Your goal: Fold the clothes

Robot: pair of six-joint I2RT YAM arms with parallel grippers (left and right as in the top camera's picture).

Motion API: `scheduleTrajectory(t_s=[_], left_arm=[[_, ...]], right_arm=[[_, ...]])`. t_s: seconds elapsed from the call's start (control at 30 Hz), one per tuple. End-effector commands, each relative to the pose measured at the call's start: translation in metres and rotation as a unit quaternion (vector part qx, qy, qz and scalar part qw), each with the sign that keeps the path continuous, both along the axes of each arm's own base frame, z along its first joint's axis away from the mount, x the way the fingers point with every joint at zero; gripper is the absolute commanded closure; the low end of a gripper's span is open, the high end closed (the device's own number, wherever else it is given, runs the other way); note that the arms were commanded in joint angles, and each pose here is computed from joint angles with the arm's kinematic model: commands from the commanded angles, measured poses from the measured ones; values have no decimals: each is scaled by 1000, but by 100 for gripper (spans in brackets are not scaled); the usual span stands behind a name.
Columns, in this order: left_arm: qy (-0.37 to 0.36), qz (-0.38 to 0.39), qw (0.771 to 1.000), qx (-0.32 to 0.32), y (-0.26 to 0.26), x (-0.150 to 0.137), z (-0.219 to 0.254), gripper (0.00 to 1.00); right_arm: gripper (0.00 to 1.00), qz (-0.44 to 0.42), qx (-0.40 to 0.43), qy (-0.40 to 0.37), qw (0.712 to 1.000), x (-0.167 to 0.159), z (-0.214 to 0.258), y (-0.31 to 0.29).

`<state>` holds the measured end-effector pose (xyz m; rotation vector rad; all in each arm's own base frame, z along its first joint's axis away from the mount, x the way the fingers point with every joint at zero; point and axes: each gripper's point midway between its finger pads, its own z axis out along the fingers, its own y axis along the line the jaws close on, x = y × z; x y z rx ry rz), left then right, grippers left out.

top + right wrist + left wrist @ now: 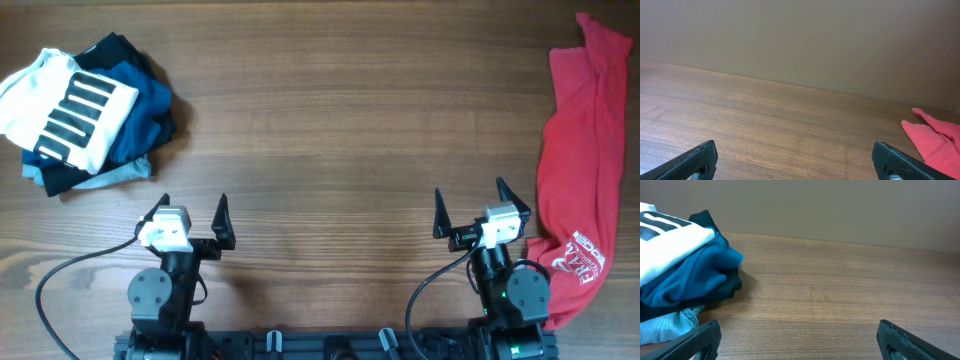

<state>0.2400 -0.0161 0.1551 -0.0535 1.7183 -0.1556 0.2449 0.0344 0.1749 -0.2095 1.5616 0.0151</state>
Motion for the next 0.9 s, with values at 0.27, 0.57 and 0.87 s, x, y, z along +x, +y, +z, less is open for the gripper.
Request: scheduleTrajectory(t_s=[0.27, 0.57, 0.87], left_arm=[[-2, 6, 1000, 5, 2, 0, -1, 0], [-3, -21, 1000, -3, -8, -1, 0, 0], [10, -20, 990, -138, -14, -2, 3, 0]], right_arm=[[1, 5, 10, -7, 1000, -1, 3, 1], [0, 29, 60, 3, 998, -2, 2, 9], [0, 23, 191, 66, 979, -1, -2, 10]])
